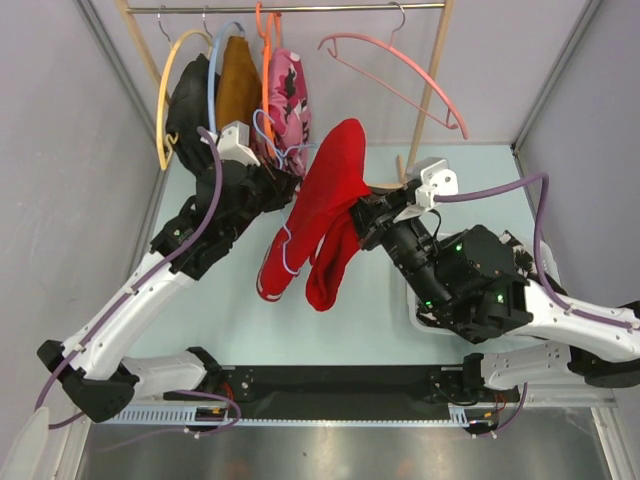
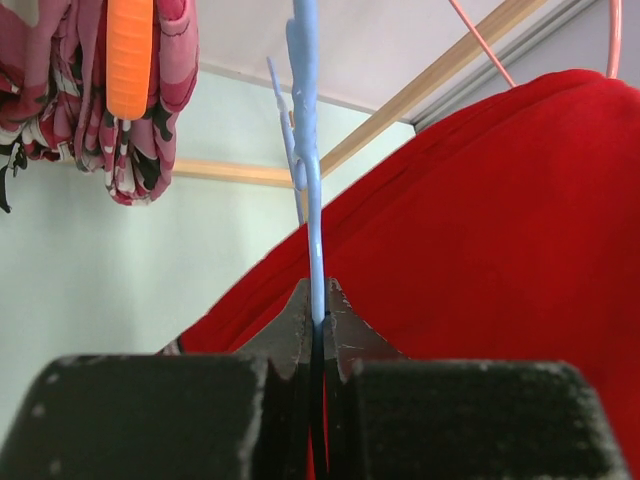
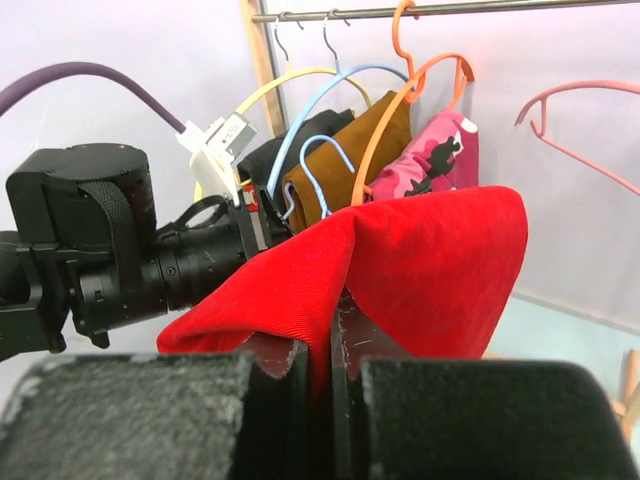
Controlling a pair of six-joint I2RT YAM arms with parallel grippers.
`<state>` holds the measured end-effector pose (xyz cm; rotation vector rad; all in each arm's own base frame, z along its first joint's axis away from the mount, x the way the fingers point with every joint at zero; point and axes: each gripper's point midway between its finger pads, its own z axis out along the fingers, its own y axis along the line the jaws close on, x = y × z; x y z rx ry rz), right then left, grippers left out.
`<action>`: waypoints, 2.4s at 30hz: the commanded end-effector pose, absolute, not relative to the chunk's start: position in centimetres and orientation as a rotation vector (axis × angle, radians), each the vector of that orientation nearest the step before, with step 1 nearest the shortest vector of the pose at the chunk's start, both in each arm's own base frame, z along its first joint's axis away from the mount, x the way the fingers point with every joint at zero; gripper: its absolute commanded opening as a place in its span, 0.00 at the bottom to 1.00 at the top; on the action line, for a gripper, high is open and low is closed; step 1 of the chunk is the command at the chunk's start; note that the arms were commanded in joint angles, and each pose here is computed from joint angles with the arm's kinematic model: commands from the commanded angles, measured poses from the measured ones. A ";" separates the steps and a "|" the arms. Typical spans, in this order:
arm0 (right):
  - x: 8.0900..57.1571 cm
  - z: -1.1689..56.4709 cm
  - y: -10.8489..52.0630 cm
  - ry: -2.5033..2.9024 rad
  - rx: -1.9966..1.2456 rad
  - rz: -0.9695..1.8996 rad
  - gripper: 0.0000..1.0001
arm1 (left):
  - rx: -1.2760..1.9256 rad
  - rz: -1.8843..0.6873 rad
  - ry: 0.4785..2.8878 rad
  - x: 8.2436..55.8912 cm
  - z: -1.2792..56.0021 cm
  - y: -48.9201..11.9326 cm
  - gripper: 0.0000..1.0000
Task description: Remove the trousers from the hanger
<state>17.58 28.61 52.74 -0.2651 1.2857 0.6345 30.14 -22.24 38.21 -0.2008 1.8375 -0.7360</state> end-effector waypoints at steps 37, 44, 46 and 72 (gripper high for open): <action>19.2 49.8 16.8 1.402 0.035 0.502 0.00 | 0.009 -0.754 1.766 27.2 38.8 -21.3 0.00; 25.3 43.4 15.4 1.531 0.121 0.511 0.00 | 0.024 -0.783 1.757 26.9 39.4 -21.7 0.00; 27.1 42.9 14.0 1.545 0.142 0.520 0.00 | 0.032 -0.781 1.761 26.7 39.3 -21.7 0.00; 25.8 43.4 -0.5 1.486 0.515 0.760 0.00 | 0.088 -0.788 1.727 26.1 40.7 -21.5 0.00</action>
